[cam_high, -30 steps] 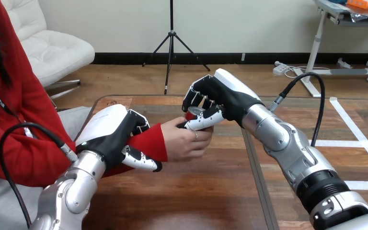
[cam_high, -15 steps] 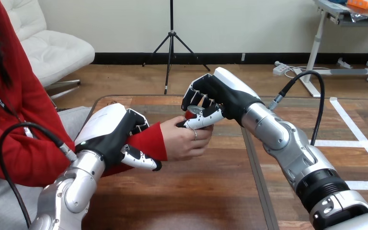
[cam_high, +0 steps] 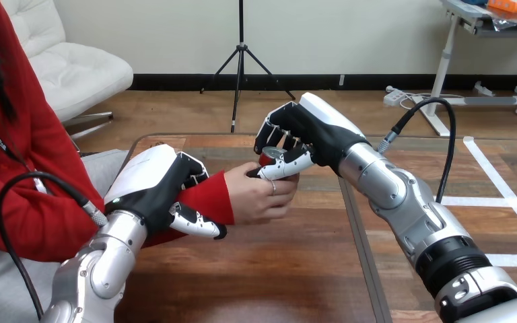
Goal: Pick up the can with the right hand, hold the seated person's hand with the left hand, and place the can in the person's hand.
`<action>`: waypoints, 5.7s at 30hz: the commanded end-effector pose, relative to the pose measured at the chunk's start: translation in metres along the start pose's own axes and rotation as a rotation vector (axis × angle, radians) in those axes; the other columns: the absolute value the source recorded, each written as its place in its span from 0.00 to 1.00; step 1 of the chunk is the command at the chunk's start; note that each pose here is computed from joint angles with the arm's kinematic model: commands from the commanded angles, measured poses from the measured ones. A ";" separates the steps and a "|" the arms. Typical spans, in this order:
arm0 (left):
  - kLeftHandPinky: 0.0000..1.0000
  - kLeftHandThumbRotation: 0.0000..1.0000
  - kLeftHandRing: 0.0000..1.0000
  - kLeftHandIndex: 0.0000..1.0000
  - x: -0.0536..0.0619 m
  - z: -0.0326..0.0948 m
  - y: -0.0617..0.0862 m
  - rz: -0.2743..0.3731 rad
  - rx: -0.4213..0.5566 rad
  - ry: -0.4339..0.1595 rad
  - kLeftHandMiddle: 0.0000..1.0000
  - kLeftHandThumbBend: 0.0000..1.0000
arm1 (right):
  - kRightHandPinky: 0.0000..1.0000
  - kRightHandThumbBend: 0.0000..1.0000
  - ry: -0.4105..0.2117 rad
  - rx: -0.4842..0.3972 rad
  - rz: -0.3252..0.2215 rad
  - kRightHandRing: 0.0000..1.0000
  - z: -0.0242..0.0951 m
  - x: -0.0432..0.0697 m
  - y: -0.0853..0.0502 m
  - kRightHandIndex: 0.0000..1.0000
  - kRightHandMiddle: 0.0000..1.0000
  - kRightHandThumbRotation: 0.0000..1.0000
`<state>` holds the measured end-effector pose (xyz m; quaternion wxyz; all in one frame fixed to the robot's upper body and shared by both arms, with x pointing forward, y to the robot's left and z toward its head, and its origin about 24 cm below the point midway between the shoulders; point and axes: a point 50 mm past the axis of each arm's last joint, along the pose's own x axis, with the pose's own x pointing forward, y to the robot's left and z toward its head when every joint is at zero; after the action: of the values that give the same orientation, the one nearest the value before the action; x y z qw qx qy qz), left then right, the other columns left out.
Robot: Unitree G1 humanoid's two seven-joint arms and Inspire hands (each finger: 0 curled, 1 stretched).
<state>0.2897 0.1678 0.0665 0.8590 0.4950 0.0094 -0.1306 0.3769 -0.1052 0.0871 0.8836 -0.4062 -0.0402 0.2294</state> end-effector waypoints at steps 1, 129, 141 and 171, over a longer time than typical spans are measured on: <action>0.27 0.00 0.35 0.39 0.013 0.080 0.061 0.236 0.002 -0.337 0.42 0.75 | 0.27 0.66 -0.375 -0.151 -0.226 0.33 0.111 0.012 -0.076 0.45 0.40 0.00; 0.87 0.59 0.90 0.97 -0.012 0.052 0.047 0.324 0.029 -0.278 0.92 0.94 | 0.54 0.98 -0.406 0.065 -0.262 0.65 0.052 -0.066 -0.065 0.73 0.67 1.00; 0.84 0.69 0.90 0.96 -0.017 0.050 0.042 0.284 -0.058 -0.293 0.91 0.88 | 0.57 1.00 -0.442 0.154 -0.311 0.66 0.047 -0.090 -0.059 0.74 0.68 1.00; 0.48 0.78 0.64 0.67 -0.076 0.028 0.010 0.317 -0.728 -0.571 0.68 0.63 | 0.68 0.88 -0.504 0.419 -0.475 0.72 0.007 -0.177 -0.004 0.78 0.74 1.00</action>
<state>0.2235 0.1596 0.0976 0.9577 0.1190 -0.2318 -0.1224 0.2304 -0.1771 0.1188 0.9381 -0.1397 -0.2900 0.1277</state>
